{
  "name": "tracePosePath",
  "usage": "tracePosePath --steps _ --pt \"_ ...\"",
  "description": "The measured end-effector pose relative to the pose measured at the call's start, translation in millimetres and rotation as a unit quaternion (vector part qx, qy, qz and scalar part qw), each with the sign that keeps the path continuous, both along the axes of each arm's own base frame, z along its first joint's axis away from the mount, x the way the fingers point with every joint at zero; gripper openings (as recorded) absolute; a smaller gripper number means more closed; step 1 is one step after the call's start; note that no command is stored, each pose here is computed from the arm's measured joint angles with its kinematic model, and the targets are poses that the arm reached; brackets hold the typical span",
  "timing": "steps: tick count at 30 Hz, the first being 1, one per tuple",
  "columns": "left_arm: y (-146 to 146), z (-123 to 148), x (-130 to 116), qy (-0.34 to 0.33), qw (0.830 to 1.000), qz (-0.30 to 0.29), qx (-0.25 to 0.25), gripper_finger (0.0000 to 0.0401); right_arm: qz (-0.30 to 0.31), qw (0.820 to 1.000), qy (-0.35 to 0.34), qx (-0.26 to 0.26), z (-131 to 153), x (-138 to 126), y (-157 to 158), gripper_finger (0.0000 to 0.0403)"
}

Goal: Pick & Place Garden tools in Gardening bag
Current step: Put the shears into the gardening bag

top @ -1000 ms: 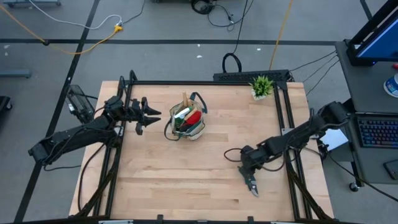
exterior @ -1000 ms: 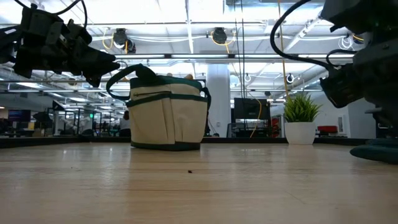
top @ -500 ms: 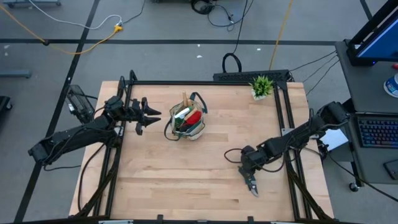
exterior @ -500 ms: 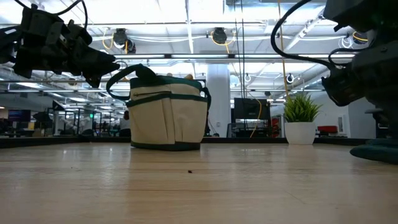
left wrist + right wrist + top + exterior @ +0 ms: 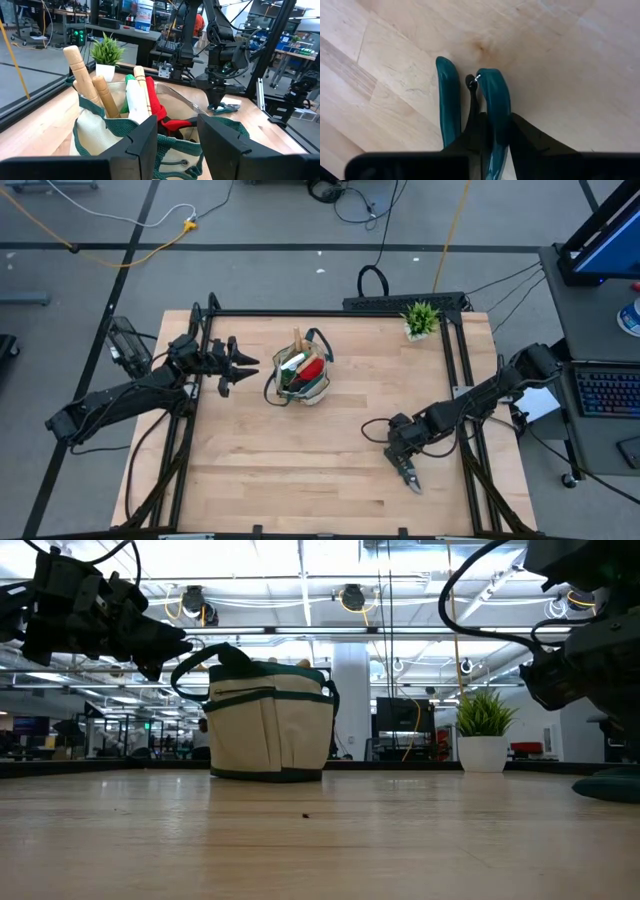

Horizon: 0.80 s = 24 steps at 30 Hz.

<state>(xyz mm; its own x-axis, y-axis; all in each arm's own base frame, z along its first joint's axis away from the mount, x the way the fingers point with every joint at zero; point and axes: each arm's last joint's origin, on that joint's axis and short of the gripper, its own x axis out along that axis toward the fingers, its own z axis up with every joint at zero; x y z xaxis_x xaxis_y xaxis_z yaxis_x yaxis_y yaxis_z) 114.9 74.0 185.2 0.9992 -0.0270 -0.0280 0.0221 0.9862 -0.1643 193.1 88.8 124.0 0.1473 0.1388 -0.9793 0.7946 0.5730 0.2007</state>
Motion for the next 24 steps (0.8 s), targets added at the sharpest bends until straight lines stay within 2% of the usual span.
tracePosePath --steps 6,9,13,16,21,24 --pt "0.0 0.0 0.0 0.0 1.0 0.0 -0.008 0.0145 0.007 1.0 -0.022 0.0 3.0 1.8 0.4 0.0044" --pt "0.0 0.0 0.0 0.0 1.0 0.0 -0.011 0.0145 0.004 0.998 -0.064 -0.004 12.0 3.6 -0.2 0.0044" --pt "0.1 0.0 0.0 0.0 1.0 0.001 -0.014 0.0145 -0.017 0.989 -0.134 -0.055 28.9 2.5 -7.3 0.0044" --pt "0.0 0.1 0.0 0.0 1.0 0.001 -0.022 0.0145 -0.024 0.983 -0.176 -0.051 42.4 1.1 -10.3 0.0044" --pt "-0.8 0.1 0.5 0.0 1.0 -0.003 -0.028 0.0145 -0.012 0.958 -0.278 -0.061 67.1 4.7 -17.7 0.0044" --pt "-2.3 0.1 1.5 0.001 0.999 -0.009 -0.031 0.0145 0.018 0.93 -0.362 -0.06 85.6 10.6 -20.7 0.0044"
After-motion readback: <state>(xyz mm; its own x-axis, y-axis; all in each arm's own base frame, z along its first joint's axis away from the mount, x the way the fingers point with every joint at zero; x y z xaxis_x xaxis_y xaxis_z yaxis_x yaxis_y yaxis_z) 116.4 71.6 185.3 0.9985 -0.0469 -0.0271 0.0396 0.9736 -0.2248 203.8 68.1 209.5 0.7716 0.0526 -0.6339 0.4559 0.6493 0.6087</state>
